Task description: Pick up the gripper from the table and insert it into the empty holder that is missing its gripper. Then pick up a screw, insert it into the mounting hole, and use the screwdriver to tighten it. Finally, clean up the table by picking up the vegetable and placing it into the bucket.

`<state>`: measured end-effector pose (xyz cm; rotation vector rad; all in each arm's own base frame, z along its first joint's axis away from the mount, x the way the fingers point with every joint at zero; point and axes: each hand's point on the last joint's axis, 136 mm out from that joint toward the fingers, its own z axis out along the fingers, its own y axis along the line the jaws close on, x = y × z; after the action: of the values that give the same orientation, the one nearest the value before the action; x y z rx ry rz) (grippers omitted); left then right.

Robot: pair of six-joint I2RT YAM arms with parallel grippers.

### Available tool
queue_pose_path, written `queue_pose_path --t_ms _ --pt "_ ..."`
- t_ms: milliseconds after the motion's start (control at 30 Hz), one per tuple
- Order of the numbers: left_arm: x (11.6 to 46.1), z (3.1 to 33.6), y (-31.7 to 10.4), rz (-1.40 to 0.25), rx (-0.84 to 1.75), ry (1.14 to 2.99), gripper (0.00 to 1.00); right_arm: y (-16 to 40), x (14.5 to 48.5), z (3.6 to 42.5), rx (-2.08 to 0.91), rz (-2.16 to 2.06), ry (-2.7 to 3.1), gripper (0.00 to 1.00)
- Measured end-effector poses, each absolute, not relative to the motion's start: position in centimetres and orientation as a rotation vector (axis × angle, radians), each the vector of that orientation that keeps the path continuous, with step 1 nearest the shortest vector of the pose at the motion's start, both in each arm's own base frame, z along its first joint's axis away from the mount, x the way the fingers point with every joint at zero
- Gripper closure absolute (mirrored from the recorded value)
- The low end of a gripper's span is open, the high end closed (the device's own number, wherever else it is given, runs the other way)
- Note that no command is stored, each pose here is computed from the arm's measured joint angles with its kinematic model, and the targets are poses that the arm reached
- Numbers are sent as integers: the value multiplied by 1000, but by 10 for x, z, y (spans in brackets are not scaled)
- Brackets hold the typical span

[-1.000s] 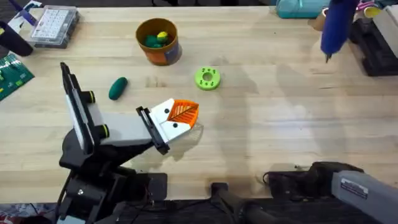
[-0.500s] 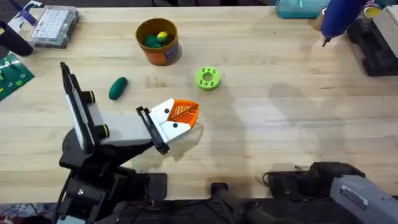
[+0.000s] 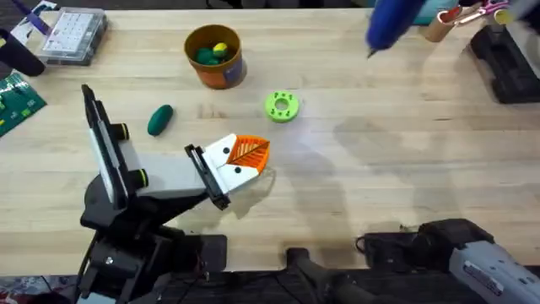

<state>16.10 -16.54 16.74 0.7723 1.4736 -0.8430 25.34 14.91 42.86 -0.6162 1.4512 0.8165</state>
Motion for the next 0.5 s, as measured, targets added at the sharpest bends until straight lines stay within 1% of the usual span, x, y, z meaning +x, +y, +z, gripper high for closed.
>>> queue_pose_path --t_ms 133,367,500 --pt "161 167 -165 -843 772 1474 986 173 255 417 -647 939 1452 926" --pt "161 167 -165 -843 772 1474 986 223 248 427 -755 1106 1341 925" --pt "161 167 -165 -843 772 1474 986 252 245 421 -812 1192 1317 925"
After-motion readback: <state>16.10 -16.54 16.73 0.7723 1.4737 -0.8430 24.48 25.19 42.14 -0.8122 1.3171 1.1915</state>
